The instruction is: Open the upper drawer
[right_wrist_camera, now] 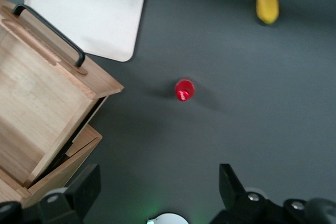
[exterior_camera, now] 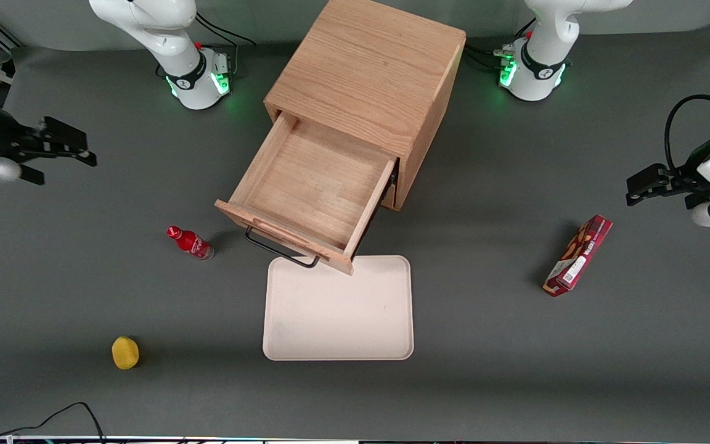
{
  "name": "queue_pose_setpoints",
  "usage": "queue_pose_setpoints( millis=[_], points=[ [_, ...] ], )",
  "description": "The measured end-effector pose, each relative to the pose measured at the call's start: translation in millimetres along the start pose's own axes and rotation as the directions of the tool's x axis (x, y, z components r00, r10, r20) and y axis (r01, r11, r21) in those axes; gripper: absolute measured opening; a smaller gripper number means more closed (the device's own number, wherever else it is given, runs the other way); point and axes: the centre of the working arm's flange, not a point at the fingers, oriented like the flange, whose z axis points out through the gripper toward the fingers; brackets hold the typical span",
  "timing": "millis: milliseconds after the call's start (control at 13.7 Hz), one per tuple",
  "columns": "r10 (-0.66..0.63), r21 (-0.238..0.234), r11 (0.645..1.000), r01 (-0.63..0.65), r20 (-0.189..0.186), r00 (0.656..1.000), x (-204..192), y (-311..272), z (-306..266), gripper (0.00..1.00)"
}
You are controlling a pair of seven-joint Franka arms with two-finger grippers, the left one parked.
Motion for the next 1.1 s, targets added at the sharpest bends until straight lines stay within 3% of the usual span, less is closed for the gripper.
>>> queue_pose_setpoints(
  millis=[220, 585, 1098],
  points=[
    [0.04, -0.034, 0.999, -0.04, -0.01, 0.999, -9, 2, -8, 1.0],
    [0.108, -0.01, 0.994, -0.108, -0.003, 0.994, -16, 35, -3, 1.0],
    [0.176, -0.03, 0.984, -0.175, 0.029, 0.984, -24, -7, 34, 1.0]
  ],
)
